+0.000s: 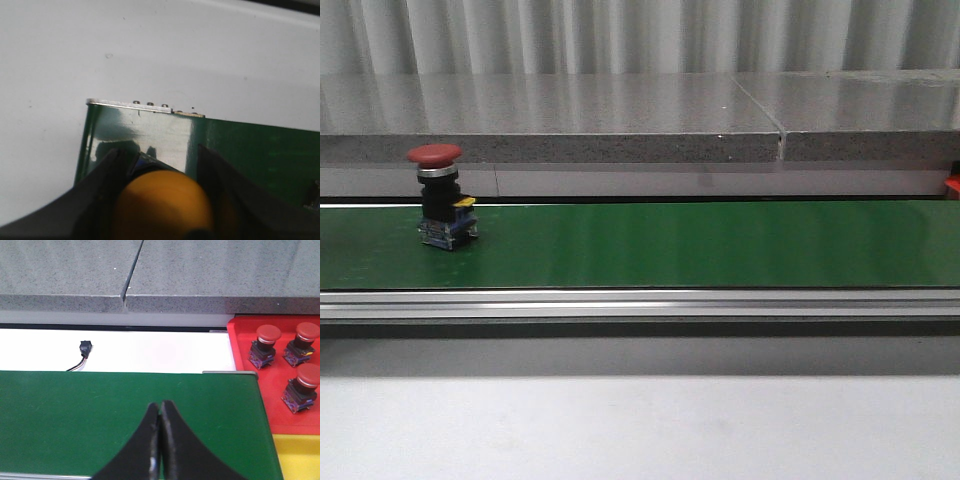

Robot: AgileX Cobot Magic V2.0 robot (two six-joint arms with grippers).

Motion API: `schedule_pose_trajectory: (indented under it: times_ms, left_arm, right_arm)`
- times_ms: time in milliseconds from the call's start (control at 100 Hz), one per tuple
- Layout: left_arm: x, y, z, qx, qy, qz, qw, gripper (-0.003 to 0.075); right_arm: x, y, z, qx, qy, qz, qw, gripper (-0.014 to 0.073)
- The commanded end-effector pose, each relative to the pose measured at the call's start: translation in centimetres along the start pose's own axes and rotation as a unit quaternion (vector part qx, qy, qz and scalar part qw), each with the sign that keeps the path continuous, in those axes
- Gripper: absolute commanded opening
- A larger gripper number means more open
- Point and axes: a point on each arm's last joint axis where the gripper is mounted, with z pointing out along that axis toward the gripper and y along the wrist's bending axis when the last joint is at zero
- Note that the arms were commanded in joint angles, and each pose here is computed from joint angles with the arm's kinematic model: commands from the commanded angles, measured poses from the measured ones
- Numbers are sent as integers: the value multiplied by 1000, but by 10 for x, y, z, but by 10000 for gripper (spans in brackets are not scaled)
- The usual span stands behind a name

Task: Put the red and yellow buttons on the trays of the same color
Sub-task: 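Grasp the last yellow-capped button with the left gripper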

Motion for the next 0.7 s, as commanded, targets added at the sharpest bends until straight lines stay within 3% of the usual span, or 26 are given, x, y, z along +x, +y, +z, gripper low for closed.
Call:
schedule_pose_trajectory:
  times_ms: [0, 260, 600, 690]
  left_arm:
    - [-5, -10, -13, 6, -57, 9, 998, -21]
    - [17, -7, 11, 0, -44, 3, 999, -21]
    - [24, -4, 24, -5, -45, -1, 999, -18]
    - [25, -4, 28, -4, -35, 0, 999, 31]
  right_arm:
    - [-15, -1, -4, 10, -44, 1, 999, -67]
    - [-15, -1, -4, 10, -43, 1, 999, -67]
    - [-15, -1, -4, 9, -43, 1, 999, -67]
    - [-15, -1, -4, 9, -43, 1, 999, -67]
